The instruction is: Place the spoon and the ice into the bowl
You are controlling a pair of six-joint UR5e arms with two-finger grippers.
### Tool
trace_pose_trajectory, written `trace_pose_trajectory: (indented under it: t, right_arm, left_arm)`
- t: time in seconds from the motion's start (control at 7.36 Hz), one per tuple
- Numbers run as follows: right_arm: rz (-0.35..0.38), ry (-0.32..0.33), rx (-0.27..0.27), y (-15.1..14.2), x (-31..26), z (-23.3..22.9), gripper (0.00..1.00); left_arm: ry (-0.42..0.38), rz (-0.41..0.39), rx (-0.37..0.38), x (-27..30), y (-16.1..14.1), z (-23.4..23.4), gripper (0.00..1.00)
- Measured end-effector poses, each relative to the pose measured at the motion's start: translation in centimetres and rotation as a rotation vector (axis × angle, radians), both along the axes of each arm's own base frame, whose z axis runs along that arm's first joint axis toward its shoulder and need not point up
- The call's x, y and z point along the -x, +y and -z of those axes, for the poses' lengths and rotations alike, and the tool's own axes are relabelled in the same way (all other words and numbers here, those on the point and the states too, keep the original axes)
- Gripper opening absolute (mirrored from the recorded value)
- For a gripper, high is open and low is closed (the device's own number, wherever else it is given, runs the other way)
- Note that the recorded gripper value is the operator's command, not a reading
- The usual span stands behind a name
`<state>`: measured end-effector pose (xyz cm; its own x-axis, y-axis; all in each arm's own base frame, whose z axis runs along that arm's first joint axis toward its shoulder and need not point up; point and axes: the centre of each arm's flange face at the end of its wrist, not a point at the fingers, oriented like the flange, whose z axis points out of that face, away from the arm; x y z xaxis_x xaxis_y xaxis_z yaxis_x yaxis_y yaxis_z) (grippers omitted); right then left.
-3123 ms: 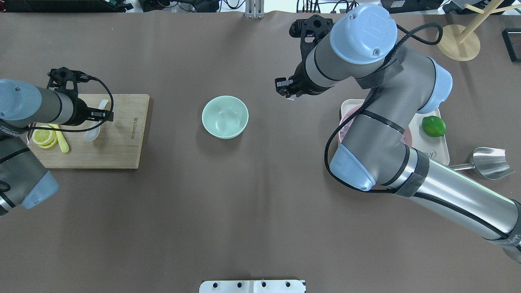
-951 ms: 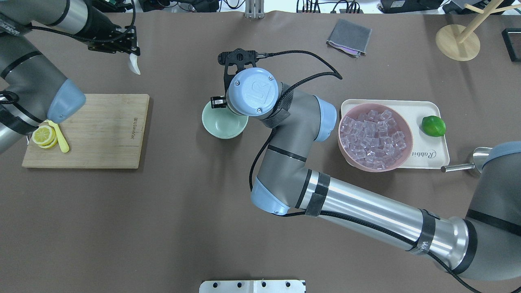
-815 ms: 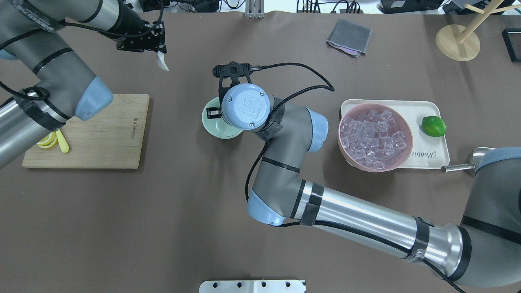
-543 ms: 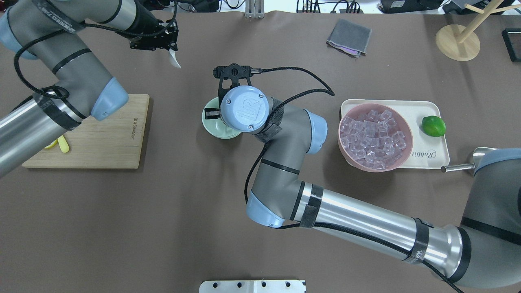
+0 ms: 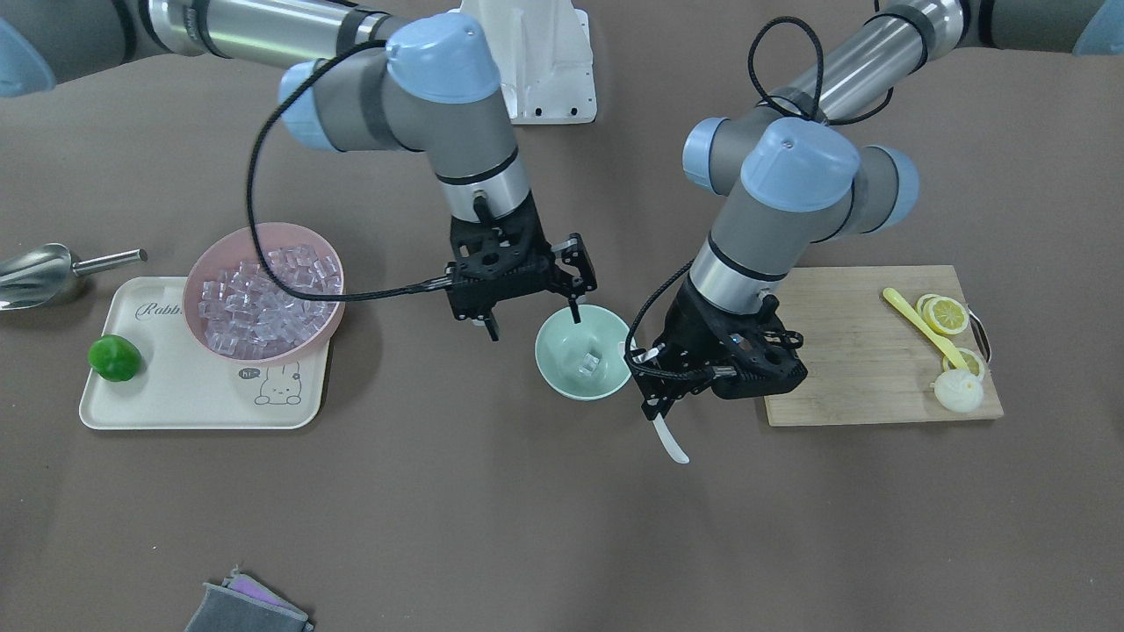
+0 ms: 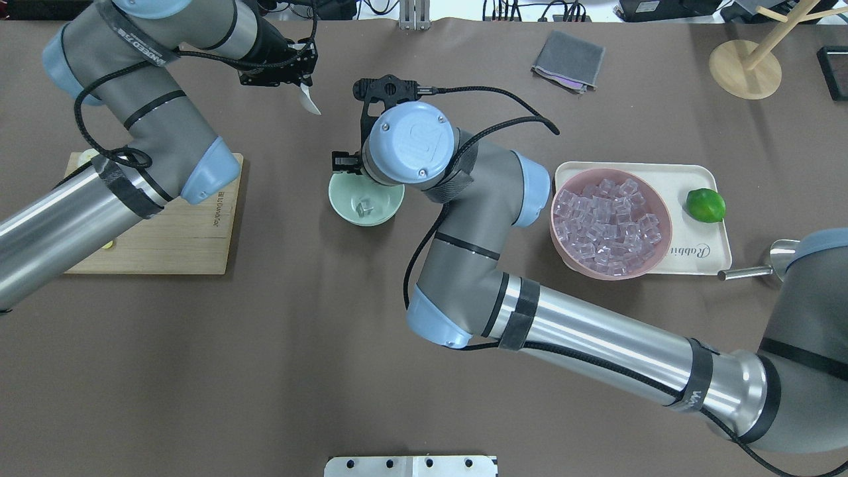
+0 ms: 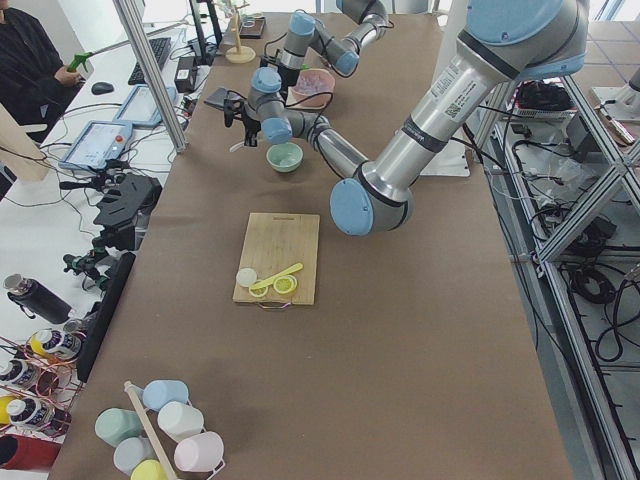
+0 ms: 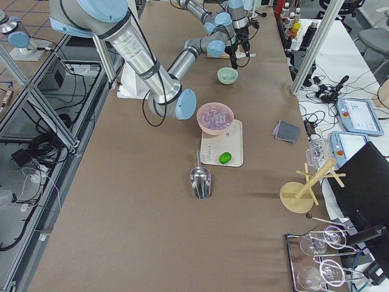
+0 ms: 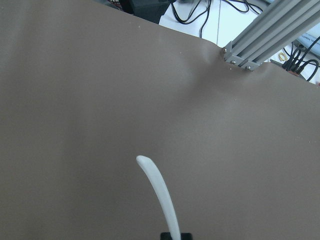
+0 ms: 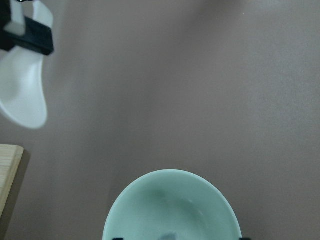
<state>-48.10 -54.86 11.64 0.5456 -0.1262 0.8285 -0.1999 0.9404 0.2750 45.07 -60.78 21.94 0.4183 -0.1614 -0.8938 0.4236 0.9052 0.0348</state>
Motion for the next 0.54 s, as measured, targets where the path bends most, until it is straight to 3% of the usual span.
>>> trace_pose_trajectory:
  t: [0.41,0.54]
  right_arm:
    - [0.097,-0.003,0.002,-3.9,-10.6,-4.2,1.00]
    - [0.107,-0.002,0.003,-4.5,-12.1,-5.1,1.00]
  left_arm:
    - [-0.025,0.019,0.001,-6.7,4.8,-0.6,0.00]
    - [-0.032,0.010,0.003,-7.7,5.8,-1.0,0.27]
